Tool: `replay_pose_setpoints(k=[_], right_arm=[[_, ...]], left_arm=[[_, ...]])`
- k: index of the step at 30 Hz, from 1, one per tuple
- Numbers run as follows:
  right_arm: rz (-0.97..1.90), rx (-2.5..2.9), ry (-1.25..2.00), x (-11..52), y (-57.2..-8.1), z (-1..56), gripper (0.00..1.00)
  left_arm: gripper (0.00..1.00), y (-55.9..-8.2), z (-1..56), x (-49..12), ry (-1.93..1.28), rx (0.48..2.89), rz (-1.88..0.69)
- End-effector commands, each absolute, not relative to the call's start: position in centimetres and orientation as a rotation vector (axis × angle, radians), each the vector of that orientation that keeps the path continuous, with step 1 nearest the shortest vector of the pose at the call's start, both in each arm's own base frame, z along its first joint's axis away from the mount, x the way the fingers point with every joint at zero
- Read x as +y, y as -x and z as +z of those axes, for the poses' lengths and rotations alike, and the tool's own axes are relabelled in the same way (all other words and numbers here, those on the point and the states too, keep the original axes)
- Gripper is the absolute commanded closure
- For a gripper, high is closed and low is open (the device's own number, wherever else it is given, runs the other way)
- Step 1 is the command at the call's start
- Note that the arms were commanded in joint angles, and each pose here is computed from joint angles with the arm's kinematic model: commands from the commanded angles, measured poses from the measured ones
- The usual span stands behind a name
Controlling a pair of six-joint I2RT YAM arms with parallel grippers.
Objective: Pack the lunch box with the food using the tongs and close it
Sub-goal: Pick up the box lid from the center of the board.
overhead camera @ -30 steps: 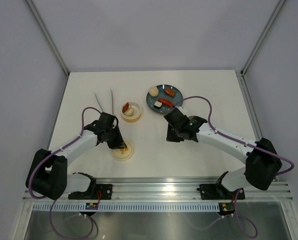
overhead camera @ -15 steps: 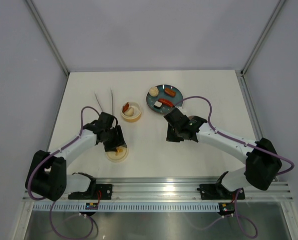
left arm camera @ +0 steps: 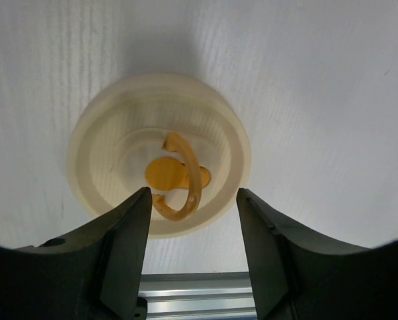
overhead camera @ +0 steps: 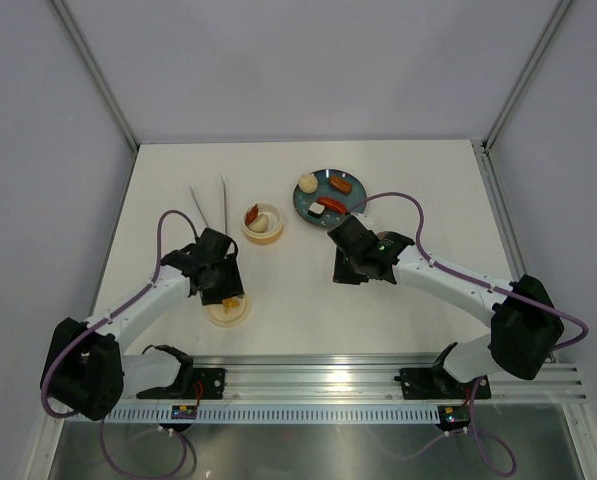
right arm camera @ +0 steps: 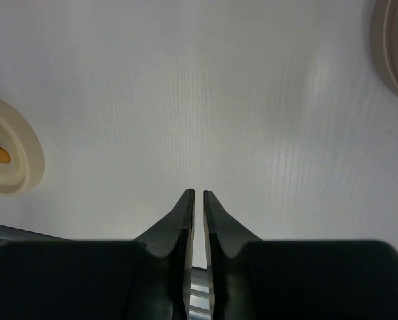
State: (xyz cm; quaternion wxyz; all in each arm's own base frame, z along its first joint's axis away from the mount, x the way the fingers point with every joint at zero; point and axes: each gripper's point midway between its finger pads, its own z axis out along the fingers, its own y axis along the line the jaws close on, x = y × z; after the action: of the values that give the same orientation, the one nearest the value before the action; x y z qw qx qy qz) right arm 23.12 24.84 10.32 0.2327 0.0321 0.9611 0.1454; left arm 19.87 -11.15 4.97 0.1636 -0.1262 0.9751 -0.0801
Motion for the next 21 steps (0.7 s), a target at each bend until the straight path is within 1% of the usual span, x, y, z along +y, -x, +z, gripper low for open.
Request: replay_pose_setpoints(k=[1, 3, 4, 8, 12, 13, 17, 21], right_arm=[[0.417, 2.602, -0.098, 25.2, -24.1, 11.5, 0.83], [0.417, 2.602, -0.098, 25.2, -24.1, 11.5, 0.83], [0.417, 2.602, -0.098, 25.2, -24.1, 11.5, 0.83], [0.417, 2.598, -0.097, 25.1, -24.1, 11.6, 0.83], [0.409, 2.599, -0.102, 24.9, -24.0, 11.4, 0.83], [0.408, 2.6, -0.102, 24.9, -24.0, 11.4, 0.83], [0.407, 2.599, -0.105, 24.9, -24.0, 11.4, 0.83], [0.408, 2.598, -0.105, 24.9, -24.0, 11.4, 0.83]], left_arm=[[0.43, -21.3, 6.9, -9.6, 0.412, 2.673, -0.118], [0.4, -21.0, 6.6, -8.8, 0.432, 2.683, -0.063], [0.3, -20.8, 6.3, -8.7, 0.443, 2.692, -0.052], [0.22, -20.2, 5.0, -8.9, 0.446, 2.743, -0.042], [0.23, -20.2, 4.4, -9.1, 0.443, 2.76, -0.05], [0.27, -20.3, 4.4, -9.1, 0.443, 2.76, -0.048], [0.34, -20.1, 3.7, -9.0, 0.444, 2.775, -0.029], [0.34, -19.7, 3.0, -8.9, 0.454, 2.796, -0.015]])
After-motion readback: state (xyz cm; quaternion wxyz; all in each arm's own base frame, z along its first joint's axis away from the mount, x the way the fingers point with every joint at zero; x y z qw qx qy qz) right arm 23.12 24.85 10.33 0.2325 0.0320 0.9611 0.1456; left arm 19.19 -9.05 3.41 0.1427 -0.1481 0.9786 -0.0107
